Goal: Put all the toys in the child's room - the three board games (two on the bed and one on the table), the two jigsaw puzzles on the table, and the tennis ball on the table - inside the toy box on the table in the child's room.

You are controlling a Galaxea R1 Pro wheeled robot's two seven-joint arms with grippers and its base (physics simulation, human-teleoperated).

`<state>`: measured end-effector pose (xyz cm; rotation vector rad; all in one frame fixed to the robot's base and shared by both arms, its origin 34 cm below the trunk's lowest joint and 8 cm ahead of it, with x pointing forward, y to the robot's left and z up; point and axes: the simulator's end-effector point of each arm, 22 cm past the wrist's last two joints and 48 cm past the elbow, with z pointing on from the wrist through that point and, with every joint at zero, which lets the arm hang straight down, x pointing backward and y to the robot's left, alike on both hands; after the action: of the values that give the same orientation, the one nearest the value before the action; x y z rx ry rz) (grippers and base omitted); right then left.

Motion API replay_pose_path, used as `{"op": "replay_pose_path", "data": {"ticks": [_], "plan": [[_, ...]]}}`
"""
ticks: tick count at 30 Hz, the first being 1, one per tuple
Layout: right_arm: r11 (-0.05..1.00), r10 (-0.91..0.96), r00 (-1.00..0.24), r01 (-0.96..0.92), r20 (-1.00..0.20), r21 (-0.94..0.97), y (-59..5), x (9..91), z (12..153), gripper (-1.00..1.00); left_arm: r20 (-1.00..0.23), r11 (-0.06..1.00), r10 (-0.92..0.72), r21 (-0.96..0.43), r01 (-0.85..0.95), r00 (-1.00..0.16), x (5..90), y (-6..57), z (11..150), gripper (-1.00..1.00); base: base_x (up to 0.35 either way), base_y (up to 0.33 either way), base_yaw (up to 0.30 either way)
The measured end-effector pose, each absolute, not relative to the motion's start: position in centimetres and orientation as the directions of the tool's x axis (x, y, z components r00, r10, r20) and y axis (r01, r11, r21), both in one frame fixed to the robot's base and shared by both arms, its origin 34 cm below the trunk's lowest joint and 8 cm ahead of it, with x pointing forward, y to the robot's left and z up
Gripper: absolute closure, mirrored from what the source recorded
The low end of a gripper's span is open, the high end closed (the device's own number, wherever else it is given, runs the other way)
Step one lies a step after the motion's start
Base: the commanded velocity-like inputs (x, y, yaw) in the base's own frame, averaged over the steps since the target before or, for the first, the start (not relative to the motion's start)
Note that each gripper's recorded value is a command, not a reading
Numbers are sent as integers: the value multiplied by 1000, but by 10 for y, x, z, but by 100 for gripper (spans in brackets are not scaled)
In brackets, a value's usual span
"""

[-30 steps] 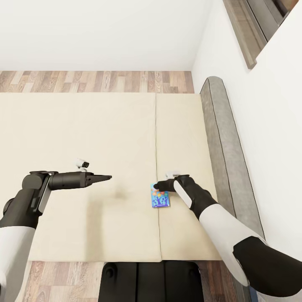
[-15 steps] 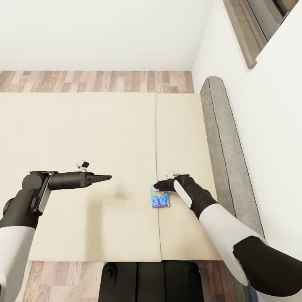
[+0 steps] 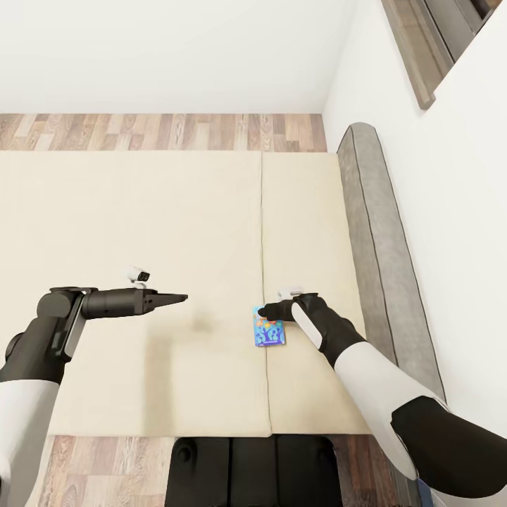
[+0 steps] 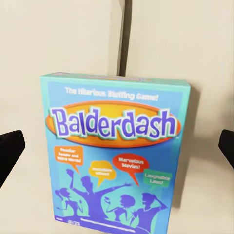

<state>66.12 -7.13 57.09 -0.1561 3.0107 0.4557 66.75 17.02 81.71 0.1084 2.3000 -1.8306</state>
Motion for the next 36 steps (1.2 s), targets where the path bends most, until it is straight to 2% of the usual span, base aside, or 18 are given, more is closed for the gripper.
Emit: {"op": "replay_pose_path", "data": {"ticks": [36], "plan": [[950,-79,-994,-99,-76,297,-70,642,542,-100,-147,230,-67,-965,129,-987,657,170,787,-100,0,0,0]]}}
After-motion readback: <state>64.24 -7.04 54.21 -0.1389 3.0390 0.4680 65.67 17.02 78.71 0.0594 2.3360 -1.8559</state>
